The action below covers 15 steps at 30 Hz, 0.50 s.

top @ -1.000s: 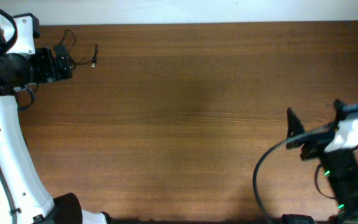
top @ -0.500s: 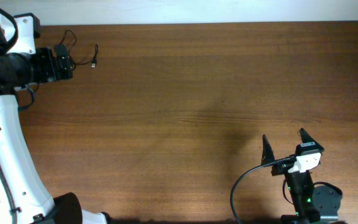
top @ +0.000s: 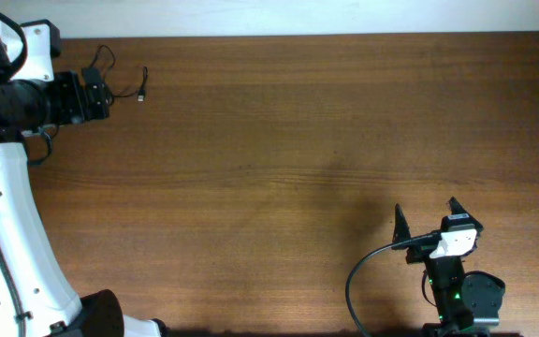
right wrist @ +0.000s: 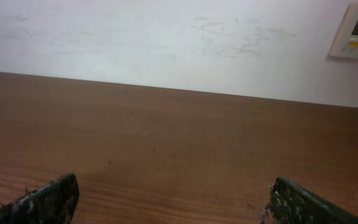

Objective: Untangle cables

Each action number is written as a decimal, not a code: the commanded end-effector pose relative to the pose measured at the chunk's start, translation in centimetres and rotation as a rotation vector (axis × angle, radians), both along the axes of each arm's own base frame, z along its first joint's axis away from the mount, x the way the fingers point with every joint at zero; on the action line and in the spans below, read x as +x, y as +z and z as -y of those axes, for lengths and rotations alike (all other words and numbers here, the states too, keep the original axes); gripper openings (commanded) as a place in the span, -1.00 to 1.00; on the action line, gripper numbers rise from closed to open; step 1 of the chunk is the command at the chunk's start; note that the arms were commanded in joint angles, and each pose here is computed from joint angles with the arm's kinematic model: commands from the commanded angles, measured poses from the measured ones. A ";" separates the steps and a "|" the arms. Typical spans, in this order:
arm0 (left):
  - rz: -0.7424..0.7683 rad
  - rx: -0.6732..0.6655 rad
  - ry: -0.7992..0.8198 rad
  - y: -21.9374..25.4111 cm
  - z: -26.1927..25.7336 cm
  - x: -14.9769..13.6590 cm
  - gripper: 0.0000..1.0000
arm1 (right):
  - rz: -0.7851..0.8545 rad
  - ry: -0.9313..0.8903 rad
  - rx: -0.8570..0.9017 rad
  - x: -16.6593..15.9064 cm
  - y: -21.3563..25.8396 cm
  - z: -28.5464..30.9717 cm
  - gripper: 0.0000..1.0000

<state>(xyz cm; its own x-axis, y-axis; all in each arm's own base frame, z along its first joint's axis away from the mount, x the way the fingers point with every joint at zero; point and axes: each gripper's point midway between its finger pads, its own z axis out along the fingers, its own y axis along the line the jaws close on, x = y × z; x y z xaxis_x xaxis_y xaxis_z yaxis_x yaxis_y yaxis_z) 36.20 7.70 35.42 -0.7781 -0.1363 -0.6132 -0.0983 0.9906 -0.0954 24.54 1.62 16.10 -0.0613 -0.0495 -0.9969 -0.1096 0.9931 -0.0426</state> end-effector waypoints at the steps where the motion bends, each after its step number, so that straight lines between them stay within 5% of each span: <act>1: 0.002 -0.013 0.007 0.1 0.1 0.0 0.99 | 0.002 -0.004 0.006 0.0 -0.2 0.0 0.98; 11: -0.001 0.002 0.018 0.1 -0.1 -0.3 0.98 | 0.002 -0.004 0.006 0.0 -0.2 0.0 0.98; 15: 0.163 0.047 -0.033 1.3 1.3 0.3 0.98 | 0.002 -0.005 0.006 0.0 -0.2 0.0 0.97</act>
<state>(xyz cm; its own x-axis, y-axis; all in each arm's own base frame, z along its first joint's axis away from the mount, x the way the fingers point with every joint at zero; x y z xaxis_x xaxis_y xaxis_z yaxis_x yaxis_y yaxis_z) 37.26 7.75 35.69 -0.7378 -0.1172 -0.6647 -0.0860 0.9931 -0.0796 24.54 1.61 16.10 -0.0613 -0.0495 -0.9969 -0.1089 0.9931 -0.0426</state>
